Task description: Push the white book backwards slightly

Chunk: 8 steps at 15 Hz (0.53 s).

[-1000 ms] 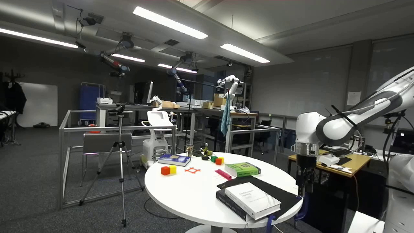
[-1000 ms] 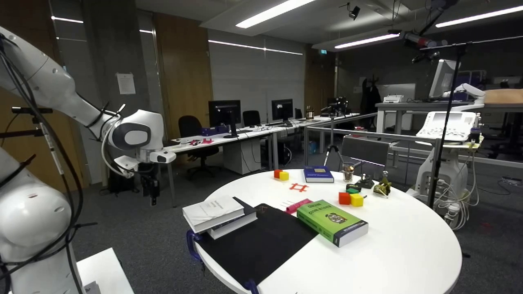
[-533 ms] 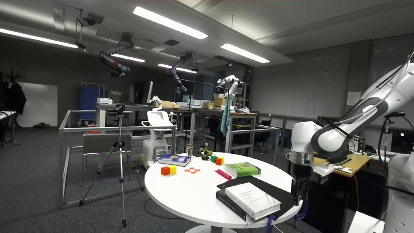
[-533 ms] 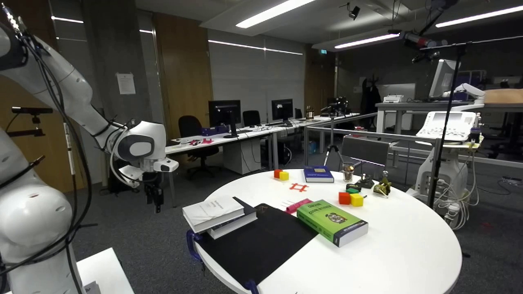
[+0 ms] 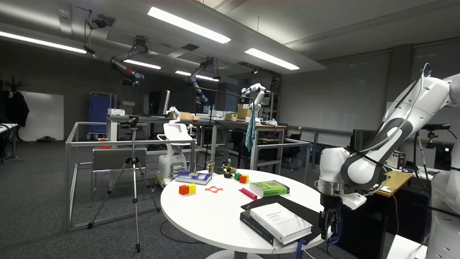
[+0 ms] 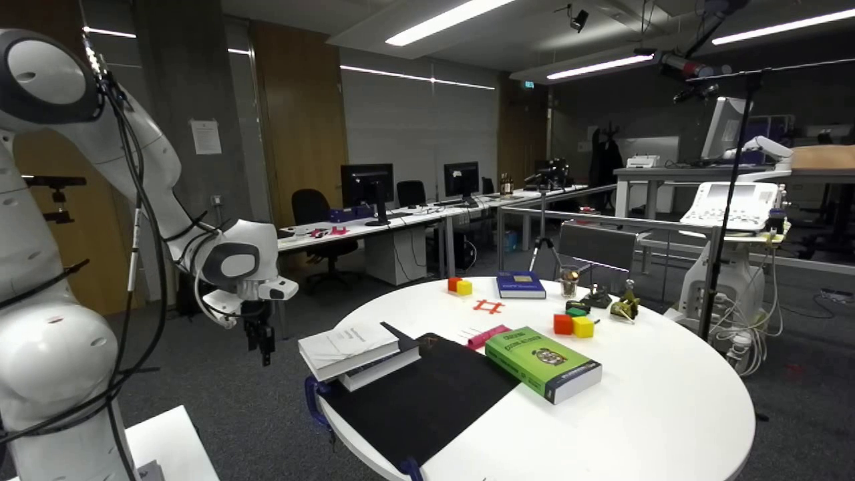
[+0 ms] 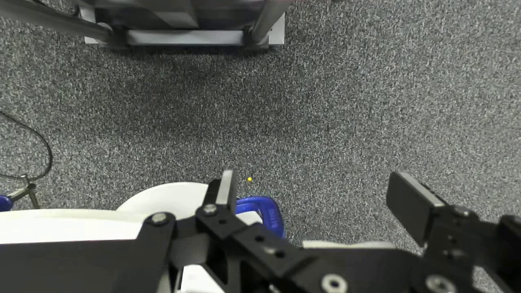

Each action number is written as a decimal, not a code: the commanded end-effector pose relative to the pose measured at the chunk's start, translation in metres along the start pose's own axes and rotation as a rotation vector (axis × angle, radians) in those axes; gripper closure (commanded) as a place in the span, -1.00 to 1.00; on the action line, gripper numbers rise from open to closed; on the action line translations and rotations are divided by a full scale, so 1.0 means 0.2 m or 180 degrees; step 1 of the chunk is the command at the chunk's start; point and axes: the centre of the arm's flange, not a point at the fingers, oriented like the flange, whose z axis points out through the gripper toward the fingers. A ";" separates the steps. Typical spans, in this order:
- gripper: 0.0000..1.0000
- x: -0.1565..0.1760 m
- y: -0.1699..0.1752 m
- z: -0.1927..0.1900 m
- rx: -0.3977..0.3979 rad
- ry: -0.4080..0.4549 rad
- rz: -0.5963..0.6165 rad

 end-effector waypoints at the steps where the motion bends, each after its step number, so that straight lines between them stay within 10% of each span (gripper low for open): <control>1: -1.00 -0.05 0.05 0.16 -0.0105 0.0053 0.0011; 8: -1.00 -0.05 0.02 0.35 -0.0325 0.0288 0.0057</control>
